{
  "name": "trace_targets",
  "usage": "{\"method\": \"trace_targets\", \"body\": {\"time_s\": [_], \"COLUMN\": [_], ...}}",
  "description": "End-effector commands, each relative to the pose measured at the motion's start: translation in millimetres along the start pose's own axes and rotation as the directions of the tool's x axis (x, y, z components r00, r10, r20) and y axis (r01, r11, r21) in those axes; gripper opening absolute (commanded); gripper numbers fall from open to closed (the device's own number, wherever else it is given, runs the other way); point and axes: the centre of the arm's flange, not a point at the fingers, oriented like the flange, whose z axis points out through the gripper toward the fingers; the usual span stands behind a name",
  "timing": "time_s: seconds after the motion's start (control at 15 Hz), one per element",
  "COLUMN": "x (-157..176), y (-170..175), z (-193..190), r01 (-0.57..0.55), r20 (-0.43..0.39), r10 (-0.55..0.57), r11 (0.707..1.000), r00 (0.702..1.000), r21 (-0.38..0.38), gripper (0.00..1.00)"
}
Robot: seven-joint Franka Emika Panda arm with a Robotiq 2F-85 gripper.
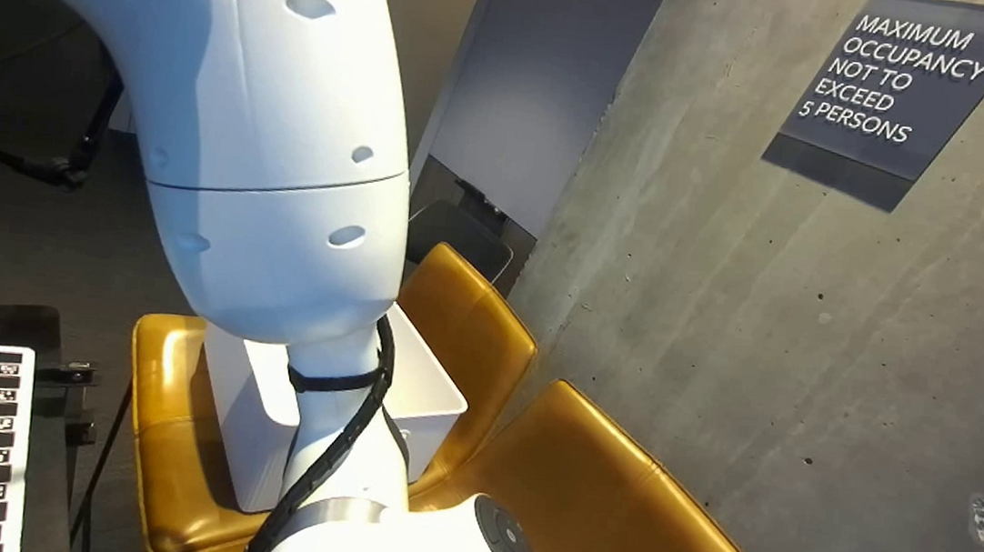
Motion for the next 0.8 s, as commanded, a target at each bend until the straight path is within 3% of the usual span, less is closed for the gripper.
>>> {"method": "trace_targets", "body": {"time_s": [0.0,0.73], "x": [1.5,11.1], "y": [10.2,15.5], "z": [-25.8,-160.9], "r01": [-0.02,-0.027], "r20": [-0.035,-0.198], "r10": [0.019,0.015], "r11": [1.0,0.998], "r00": [0.999,0.98], "r21": [-0.012,-0.055], "gripper": [0.0,0.02]}}
